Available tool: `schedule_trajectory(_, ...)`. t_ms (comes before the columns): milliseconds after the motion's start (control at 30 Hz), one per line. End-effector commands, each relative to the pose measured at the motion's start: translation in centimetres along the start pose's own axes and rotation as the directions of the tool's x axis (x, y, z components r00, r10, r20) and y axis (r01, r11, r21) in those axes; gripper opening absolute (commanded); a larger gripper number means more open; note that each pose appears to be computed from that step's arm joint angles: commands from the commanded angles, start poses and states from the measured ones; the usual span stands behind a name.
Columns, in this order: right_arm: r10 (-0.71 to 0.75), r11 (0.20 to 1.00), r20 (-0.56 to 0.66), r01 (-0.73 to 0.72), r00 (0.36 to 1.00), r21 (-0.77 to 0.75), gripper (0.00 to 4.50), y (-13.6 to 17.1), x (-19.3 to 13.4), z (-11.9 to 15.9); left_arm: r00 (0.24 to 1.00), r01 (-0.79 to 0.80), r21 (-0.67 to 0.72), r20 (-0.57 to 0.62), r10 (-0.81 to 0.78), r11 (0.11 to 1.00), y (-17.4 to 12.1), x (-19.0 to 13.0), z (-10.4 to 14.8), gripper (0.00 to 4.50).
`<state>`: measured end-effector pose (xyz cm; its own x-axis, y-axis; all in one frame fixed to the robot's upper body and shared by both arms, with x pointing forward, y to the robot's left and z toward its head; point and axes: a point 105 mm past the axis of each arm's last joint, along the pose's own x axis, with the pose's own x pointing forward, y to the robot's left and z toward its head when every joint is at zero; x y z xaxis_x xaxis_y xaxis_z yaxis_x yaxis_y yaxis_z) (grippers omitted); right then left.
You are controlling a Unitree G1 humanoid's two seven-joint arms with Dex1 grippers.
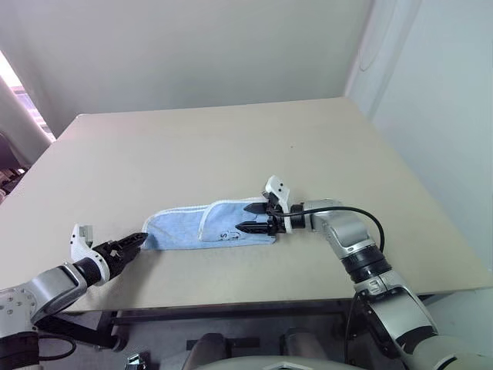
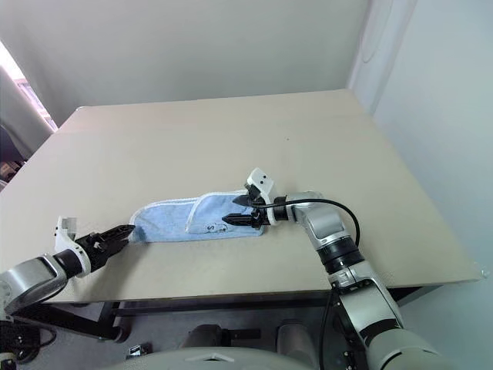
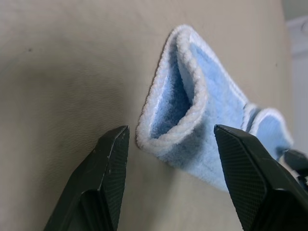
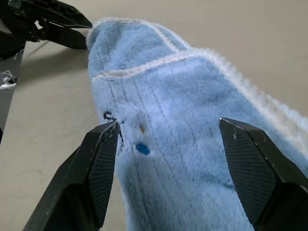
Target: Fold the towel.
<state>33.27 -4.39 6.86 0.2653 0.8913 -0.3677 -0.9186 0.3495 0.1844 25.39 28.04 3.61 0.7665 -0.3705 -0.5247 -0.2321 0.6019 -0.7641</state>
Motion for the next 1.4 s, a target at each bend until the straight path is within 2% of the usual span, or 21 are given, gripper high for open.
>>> schedule_trajectory(33,-0.010,0.999,0.039,0.011,0.999,-0.040,3.45,-0.1,-0.3,2.0,0.985,-0.138,0.007,-0.100,0.138,0.990,3.2,0.6,-2.2,2.99)
schedule_trajectory(133,-0.025,0.999,0.039,0.026,0.999,-0.033,3.45,-0.4,-0.4,2.0,0.982,-0.153,0.022,-0.106,0.155,0.988,3.4,1.0,-2.3,2.99)
schedule_trajectory(200,-0.030,0.999,0.041,0.031,0.999,-0.029,3.45,-0.5,-0.4,2.0,0.982,-0.149,0.023,-0.112,0.151,0.989,3.3,1.2,-2.3,2.61)
schedule_trajectory(267,-0.034,0.999,0.041,0.035,0.999,-0.026,3.45,-0.6,-0.4,2.0,0.985,-0.124,0.034,-0.118,0.127,0.992,2.7,1.4,-2.4,2.05)
schedule_trajectory(433,-0.047,0.998,0.041,0.048,0.998,-0.027,3.45,-0.8,-0.5,2.1,0.988,-0.108,0.063,-0.108,0.115,0.992,1.8,1.7,-1.9,0.23)
schedule_trajectory(467,-0.050,0.998,0.042,0.051,0.998,-0.027,3.45,-0.9,-0.5,2.2,0.988,-0.109,0.069,-0.104,0.116,0.992,1.8,1.7,-1.7,0.03)
schedule_trajectory(800,-0.055,0.998,0.038,0.056,0.998,-0.039,3.45,-0.9,-0.6,1.9,0.999,0.009,0.148,-0.032,-0.004,0.989,-1.3,0.5,0.9,0.03)
schedule_trajectory(900,-0.047,0.998,0.057,0.049,0.997,-0.038,3.45,-0.9,-0.6,2.3,0.993,0.121,0.155,-0.007,-0.122,0.980,-3.5,-0.5,2.4,0.03)
schedule_trajectory(1000,-0.013,1.000,0.103,0.015,0.995,-0.021,3.45,-0.5,-0.8,3.2,0.981,0.191,0.188,-0.020,-0.191,0.963,-5.1,-1.4,3.2,0.03)
schedule_trajectory(1233,0.124,0.990,0.279,-0.140,0.952,0.036,3.45,1.1,-3.1,6.7,0.970,0.242,0.254,-0.068,-0.233,0.936,-7.0,-2.1,3.6,0.03)
schedule_trajectory(1400,0.121,0.990,0.269,-0.136,0.955,0.038,3.45,0.8,-4.0,6.6,0.946,0.324,0.298,-0.126,-0.299,0.898,-9.4,-2.3,3.7,0.03)
